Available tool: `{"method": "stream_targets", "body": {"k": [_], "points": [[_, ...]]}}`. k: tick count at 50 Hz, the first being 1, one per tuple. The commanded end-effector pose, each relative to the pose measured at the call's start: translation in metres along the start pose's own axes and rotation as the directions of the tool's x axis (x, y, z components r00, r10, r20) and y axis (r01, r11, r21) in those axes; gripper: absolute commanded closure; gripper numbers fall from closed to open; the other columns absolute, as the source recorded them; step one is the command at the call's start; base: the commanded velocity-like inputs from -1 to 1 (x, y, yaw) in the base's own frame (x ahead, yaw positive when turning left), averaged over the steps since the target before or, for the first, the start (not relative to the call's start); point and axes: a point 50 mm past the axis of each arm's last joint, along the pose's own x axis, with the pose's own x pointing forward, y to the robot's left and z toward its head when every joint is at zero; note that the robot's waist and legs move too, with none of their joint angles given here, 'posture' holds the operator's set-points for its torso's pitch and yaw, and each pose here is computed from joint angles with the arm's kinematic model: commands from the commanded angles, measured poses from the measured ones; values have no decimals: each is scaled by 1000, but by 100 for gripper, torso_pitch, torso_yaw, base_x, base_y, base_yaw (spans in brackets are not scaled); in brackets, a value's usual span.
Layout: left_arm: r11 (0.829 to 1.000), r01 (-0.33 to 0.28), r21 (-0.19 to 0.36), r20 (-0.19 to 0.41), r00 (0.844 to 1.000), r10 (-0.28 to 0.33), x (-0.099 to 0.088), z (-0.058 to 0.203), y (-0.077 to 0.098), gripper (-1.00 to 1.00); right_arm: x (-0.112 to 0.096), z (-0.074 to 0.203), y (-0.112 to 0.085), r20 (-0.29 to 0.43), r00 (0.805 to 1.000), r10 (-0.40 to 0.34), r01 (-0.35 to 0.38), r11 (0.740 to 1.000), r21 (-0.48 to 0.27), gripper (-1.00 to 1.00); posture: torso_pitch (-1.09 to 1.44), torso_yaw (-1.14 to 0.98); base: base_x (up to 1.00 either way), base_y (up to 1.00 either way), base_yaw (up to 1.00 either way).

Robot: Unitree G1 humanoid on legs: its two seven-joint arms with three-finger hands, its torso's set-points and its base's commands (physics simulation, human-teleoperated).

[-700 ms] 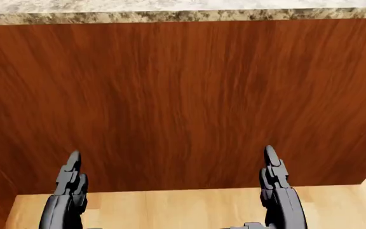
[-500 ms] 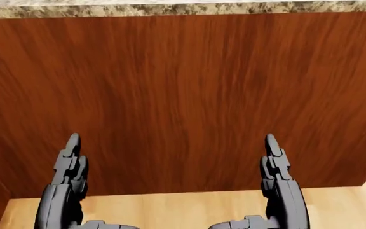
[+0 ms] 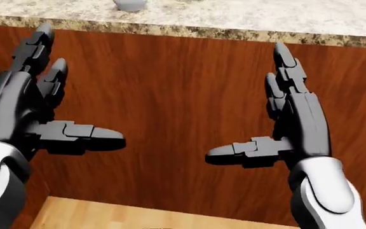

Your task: Stack the bowls from largest to smallest.

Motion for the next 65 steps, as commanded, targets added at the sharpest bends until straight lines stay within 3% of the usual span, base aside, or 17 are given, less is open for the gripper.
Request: {"method": "stream_targets", "body": {"k": [1,5,9,12,16,40,46,65], "points": [[1000,19,7,62,998,-19,0,17,-2,-100,2,18,0,74,997,5,-5,1000,-2,-100,0,0,0,0,100],[1000,16,27,67,998,-18,4,25,-1,-100,3,21,2,82,996,18,-18,1000,-2,-100,0,0,0,0,99],[999,45,4,80,996,-46,8,42,-6,-100,0,44,5,142,989,31,-32,999,2,-100,0,0,2,4,38],[999,33,-6,106,994,-32,6,57,-6,-100,-8,58,6,185,982,21,-24,1000,11,-100,0,0,35,0,0],[999,33,3,104,994,-33,5,59,-5,-100,-8,65,7,199,980,23,-23,1000,1,-100,0,0,60,0,0],[999,30,37,144,989,-35,0,87,4,-100,-1,80,10,207,978,21,-13,999,-41,-100,0,0,33,6,31],[999,36,41,159,986,-42,-2,101,4,-100,-3,88,11,226,974,27,-23,1000,-19,-100,0,0,15,25,0],[998,39,49,155,987,-47,-2,103,4,-100,-4,96,10,244,969,48,-42,999,-30,-100,0,0,32,4,30]]}}
